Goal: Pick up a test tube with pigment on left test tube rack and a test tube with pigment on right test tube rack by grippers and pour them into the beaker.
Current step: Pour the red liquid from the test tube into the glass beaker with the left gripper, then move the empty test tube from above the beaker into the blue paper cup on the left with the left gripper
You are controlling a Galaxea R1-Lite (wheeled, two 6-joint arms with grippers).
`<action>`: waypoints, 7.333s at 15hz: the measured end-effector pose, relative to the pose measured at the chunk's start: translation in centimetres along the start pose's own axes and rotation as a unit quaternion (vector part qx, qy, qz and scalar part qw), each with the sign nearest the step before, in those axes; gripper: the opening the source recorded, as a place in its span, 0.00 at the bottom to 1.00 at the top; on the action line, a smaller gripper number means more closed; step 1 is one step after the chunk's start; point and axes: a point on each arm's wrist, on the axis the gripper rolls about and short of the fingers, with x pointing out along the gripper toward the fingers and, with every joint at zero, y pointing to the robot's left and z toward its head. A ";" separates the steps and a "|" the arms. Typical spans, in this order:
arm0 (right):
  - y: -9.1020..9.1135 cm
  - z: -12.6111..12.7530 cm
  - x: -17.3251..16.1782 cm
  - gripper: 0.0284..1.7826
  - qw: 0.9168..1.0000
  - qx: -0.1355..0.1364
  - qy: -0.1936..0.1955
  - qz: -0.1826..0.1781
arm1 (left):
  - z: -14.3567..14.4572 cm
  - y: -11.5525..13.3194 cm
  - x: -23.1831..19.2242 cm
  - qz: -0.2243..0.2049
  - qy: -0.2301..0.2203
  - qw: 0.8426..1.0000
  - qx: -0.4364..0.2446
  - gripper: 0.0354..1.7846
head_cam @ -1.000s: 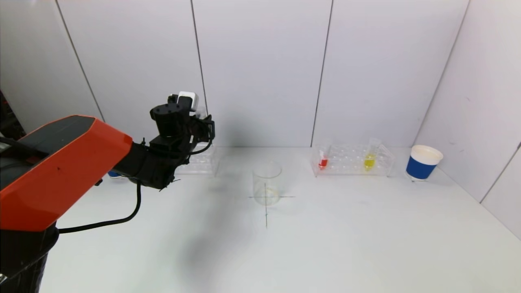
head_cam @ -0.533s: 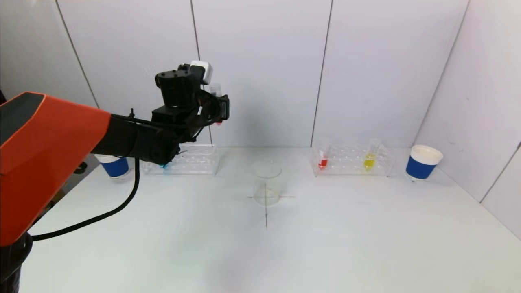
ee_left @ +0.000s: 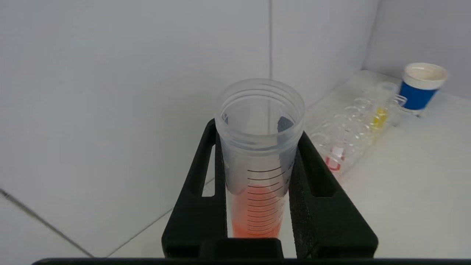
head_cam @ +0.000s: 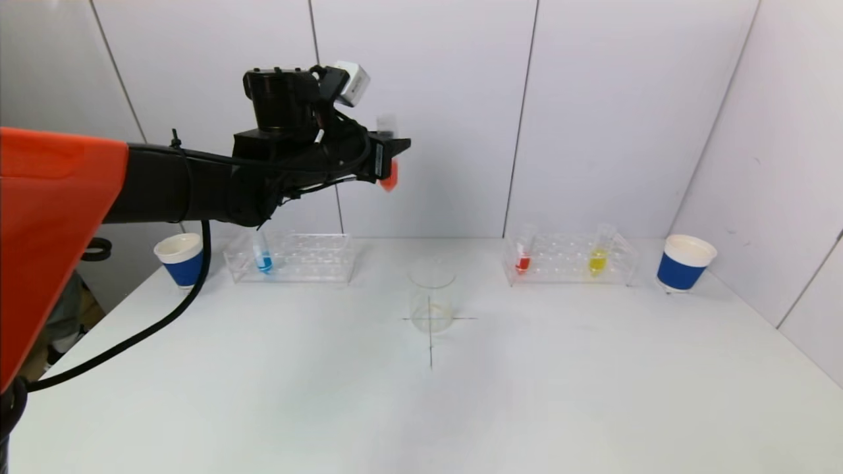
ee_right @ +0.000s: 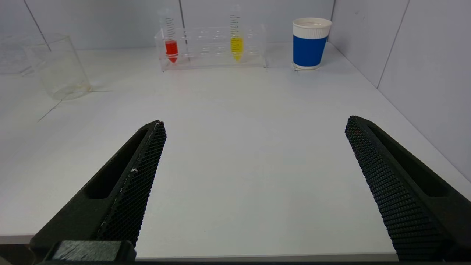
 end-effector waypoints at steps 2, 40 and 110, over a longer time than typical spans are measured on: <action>0.0 0.0 0.0 0.99 1.000 0.000 0.000 0.000 | 0.4 -0.2 0.0 -0.053 -0.011 0.998 0.035 0.26; 0.0 0.0 0.0 0.99 1.000 0.000 0.000 0.000 | -13.8 1.5 4.1 -0.209 -0.092 0.705 0.671 0.26; 0.0 0.0 0.0 0.99 1.000 0.000 0.000 0.000 | 8.3 10.1 -16.4 0.395 0.146 0.906 -0.032 0.26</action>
